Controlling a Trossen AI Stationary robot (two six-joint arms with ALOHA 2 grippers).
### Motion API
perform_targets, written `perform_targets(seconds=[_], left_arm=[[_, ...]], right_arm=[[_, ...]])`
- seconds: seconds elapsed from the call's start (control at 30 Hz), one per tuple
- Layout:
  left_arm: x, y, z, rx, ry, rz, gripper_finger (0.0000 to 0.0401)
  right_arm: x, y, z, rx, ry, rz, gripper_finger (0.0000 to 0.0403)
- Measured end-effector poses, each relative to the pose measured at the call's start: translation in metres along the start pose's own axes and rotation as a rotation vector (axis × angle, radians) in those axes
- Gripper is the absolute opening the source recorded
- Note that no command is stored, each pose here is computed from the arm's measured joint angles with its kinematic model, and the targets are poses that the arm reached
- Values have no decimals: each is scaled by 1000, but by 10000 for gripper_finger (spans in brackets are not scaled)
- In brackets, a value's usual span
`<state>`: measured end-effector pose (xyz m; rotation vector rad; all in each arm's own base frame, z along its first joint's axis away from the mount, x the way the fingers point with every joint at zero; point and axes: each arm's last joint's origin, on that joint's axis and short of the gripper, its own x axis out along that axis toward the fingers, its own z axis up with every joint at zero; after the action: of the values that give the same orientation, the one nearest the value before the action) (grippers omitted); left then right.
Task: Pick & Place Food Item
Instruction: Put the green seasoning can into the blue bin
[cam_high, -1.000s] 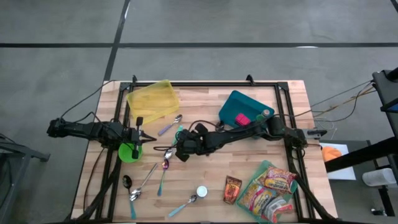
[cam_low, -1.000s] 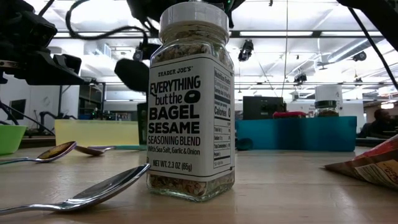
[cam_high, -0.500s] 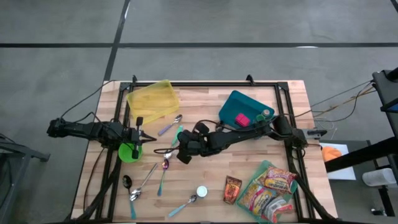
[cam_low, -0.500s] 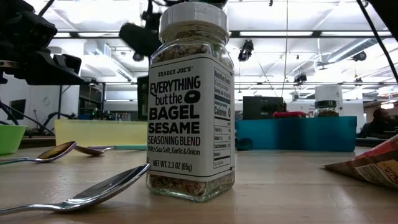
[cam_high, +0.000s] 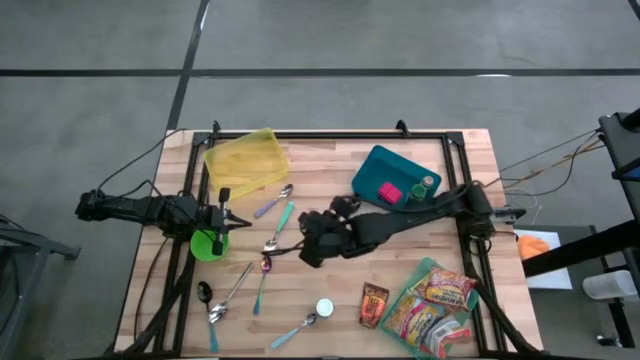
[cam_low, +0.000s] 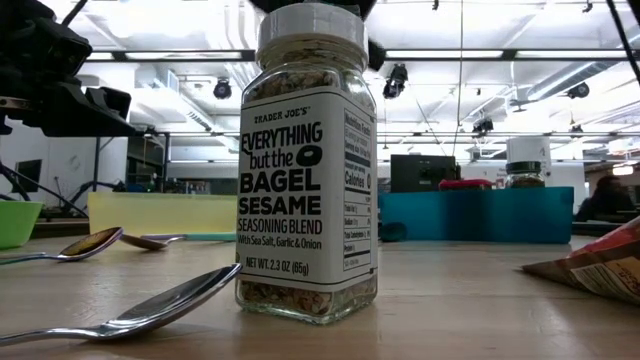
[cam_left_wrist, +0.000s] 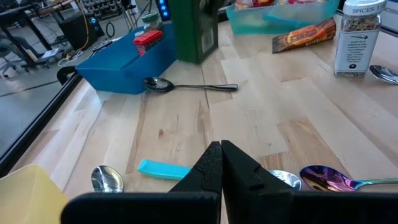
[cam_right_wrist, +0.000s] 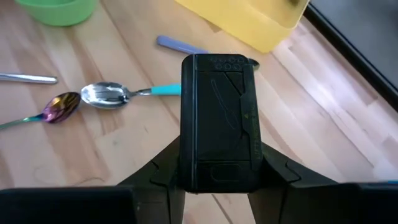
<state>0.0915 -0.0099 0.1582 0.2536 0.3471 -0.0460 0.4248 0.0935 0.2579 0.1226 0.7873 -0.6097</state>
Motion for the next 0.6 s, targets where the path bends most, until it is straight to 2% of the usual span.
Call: perform_targets(seconds=[0.23,0.6], left_arm=[[0,0,0,0,0,0,0],[0,0,0,0,0,0,0]], right_arm=[[-36,-29,-12,30,-50,48,120],[-54,-89,-47,89,-102,66,120]])
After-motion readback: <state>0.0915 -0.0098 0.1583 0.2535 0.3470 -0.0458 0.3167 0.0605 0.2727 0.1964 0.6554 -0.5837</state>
